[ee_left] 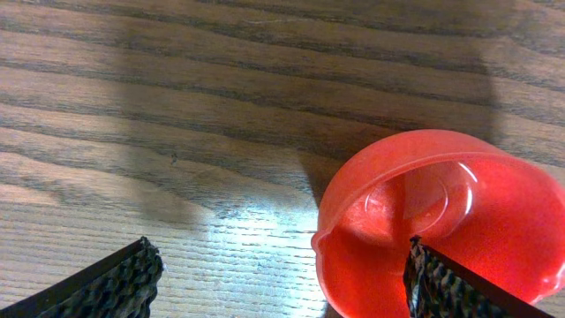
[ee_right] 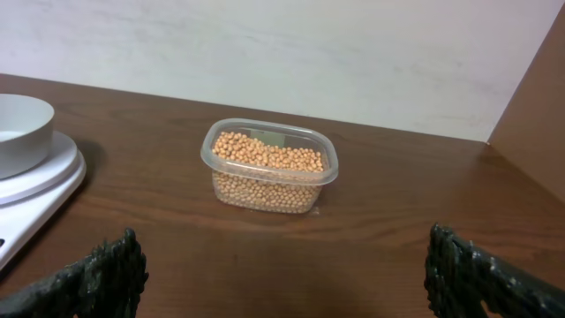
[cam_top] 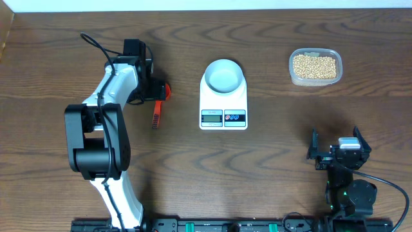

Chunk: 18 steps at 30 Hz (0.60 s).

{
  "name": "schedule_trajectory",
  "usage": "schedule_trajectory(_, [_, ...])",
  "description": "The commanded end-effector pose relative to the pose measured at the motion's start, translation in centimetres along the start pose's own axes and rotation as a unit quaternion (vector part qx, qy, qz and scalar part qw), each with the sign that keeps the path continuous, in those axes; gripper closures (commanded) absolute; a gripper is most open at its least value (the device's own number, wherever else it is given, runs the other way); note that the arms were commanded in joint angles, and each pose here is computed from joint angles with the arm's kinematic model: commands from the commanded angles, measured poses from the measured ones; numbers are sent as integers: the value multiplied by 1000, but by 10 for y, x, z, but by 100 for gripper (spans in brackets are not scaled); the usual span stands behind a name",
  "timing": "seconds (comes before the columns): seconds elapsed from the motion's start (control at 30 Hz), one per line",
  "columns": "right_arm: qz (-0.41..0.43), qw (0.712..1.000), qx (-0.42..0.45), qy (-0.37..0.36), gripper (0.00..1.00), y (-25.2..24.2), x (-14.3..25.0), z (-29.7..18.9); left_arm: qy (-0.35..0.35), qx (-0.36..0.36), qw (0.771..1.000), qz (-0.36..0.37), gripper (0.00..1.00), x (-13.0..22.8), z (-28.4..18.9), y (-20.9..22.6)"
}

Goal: Scoop item into bowl and weigh 50g on scale
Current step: 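Lower the left gripper and close it on the red scoop's rim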

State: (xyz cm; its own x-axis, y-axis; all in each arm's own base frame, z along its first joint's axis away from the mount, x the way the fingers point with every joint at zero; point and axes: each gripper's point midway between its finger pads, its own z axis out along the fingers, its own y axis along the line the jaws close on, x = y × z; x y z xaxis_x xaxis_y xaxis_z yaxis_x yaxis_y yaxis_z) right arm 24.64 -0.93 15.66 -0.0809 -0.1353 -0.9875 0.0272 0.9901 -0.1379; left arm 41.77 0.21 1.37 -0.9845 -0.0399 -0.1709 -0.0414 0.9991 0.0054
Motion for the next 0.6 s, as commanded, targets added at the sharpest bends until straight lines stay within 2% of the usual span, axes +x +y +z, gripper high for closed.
schedule_trajectory(0.0, [5, 1000, 5, 2, 1, -1, 1, 0, 8, -3, 1000, 2, 10, 4, 5, 3])
schedule_trajectory(0.57, [5, 1000, 5, 2, 1, -1, 1, 0, 3, -3, 1000, 2, 10, 1, 5, 3])
